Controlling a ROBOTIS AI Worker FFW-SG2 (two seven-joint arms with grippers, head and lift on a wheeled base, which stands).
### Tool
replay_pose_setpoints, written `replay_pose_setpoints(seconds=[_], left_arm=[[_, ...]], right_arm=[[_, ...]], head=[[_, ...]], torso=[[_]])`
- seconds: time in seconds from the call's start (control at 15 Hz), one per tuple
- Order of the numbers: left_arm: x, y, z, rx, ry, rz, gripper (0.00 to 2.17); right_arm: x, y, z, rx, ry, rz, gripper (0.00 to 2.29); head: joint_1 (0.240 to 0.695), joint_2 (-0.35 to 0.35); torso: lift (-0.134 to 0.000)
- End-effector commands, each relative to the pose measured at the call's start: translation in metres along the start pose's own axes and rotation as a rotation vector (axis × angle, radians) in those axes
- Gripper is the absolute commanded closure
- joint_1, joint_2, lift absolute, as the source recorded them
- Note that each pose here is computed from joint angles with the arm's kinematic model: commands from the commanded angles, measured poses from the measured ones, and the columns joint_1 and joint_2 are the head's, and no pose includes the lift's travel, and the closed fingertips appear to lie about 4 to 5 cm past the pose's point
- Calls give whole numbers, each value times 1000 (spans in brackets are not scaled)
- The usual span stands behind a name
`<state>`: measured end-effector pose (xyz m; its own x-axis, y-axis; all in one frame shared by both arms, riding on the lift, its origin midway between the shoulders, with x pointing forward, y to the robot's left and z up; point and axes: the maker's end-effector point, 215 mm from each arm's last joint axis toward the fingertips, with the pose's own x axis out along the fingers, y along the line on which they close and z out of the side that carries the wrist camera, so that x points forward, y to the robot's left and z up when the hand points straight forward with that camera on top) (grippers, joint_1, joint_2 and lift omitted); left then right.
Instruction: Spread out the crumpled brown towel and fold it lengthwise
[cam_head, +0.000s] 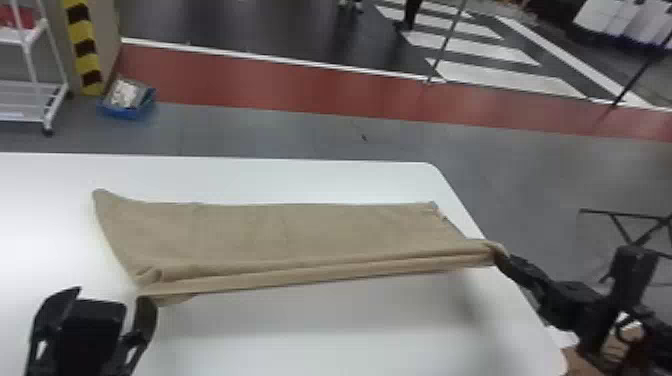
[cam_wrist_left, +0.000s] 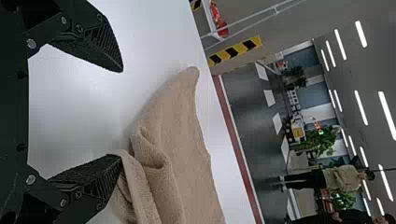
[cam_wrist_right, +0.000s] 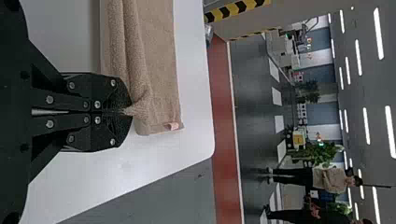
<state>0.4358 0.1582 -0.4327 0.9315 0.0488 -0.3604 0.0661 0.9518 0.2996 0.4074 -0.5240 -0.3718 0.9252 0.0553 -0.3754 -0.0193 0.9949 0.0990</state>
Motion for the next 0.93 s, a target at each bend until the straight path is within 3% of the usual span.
replay_pose_setpoints(seconds=[0.0, 0.27, 0.4, 0.67, 0.87], left_arm=[[3, 19, 10, 2, -6, 32, 323], [2, 51, 31, -8, -20, 79, 323], [-10, 52, 26, -18, -15, 74, 319], [-44, 26, 23, -78, -42, -28, 309], [-68, -9, 16, -124, -11, -171, 313]], right_arm=[[-3, -2, 2, 21, -3, -2, 1450], [-6, 2, 5, 24, -5, -2, 1450], [-6, 4, 3, 22, -4, 1, 1450], [-4, 8, -2, 25, 3, 2, 1450], [-8, 7, -8, 29, 12, 1, 1450]], head=[[695, -350], [695, -350], [695, -350], [695, -350], [695, -350]], torso=[[-125], [-125], [-125], [-125], [-125]])
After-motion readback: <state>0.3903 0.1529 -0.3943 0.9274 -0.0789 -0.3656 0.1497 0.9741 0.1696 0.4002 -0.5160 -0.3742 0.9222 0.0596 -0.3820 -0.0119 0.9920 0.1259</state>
